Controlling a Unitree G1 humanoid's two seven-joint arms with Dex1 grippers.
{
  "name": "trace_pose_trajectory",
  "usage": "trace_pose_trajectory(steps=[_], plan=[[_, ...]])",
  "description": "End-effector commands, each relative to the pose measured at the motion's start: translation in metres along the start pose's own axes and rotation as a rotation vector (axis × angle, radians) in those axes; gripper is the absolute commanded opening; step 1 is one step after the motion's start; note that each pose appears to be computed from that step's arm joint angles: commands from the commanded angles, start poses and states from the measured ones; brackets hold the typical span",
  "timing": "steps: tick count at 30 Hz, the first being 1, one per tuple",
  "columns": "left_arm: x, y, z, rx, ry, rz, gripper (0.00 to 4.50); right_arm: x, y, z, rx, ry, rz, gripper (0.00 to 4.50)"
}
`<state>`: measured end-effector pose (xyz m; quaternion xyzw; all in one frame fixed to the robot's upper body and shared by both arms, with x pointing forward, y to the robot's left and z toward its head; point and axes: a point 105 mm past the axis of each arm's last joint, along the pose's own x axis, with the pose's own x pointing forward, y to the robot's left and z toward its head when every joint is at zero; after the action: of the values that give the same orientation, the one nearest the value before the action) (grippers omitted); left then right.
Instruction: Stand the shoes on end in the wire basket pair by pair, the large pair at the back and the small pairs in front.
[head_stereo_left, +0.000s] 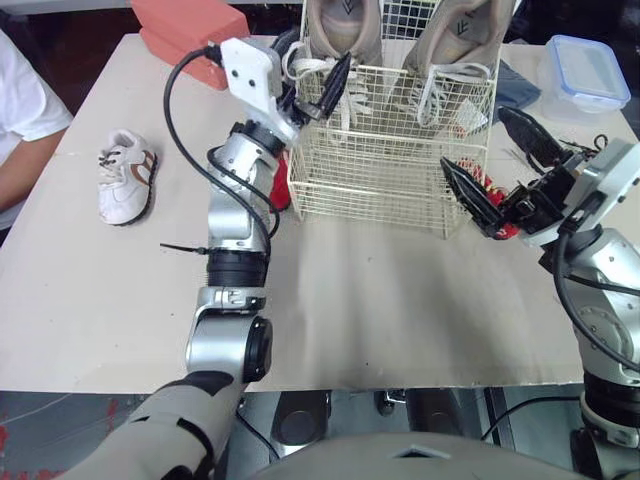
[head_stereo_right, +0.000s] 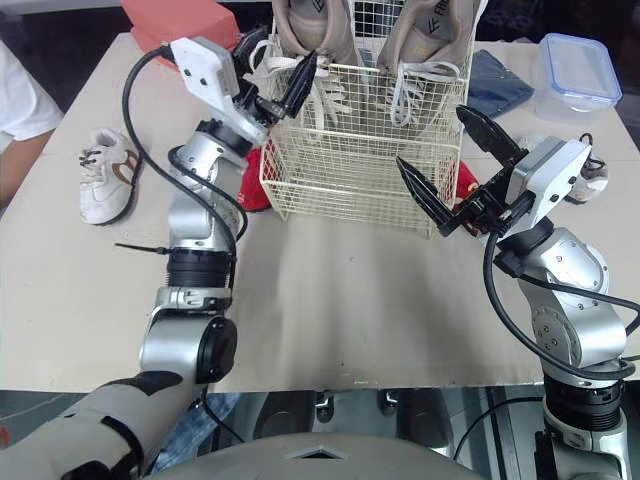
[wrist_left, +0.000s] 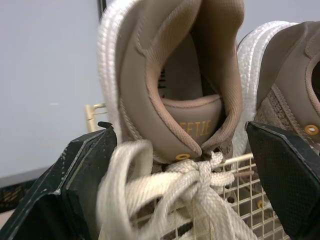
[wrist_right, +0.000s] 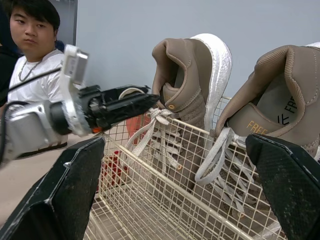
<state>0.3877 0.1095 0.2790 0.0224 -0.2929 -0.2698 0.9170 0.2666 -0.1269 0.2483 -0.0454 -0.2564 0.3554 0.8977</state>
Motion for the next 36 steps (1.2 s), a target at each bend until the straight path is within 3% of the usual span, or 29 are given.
trace_pose_trajectory(steps=[1,9,13,21,28,32,36], plan=[[-0.001,-0.011,0.020,-0.002,-0.035,-0.034,4.44,-0.002,-0.002,0.012,-0.037,-0.042,-0.002,4.50],[-0.028,-0.036,0.042,-0.082,0.049,-0.324,4.44,-0.041,-0.042,-0.003,-0.077,0.116,-0.145,4.50],[-0.049,-0.047,0.051,-0.120,0.173,-0.554,4.44,-0.076,-0.061,-0.027,-0.038,0.290,-0.227,4.50],[-0.092,-0.064,0.056,-0.152,0.461,-0.845,4.44,-0.111,-0.057,-0.072,0.101,0.533,-0.248,4.50],[-0.110,-0.077,0.057,-0.177,0.577,-0.924,4.44,-0.114,-0.064,-0.099,0.153,0.604,-0.274,4.50],[-0.107,-0.072,0.062,-0.164,0.569,-0.895,4.44,-0.110,-0.069,-0.107,0.180,0.597,-0.284,4.50],[-0.108,-0.071,0.062,-0.163,0.580,-0.900,4.50,-0.105,-0.072,-0.110,0.208,0.594,-0.281,3.24]])
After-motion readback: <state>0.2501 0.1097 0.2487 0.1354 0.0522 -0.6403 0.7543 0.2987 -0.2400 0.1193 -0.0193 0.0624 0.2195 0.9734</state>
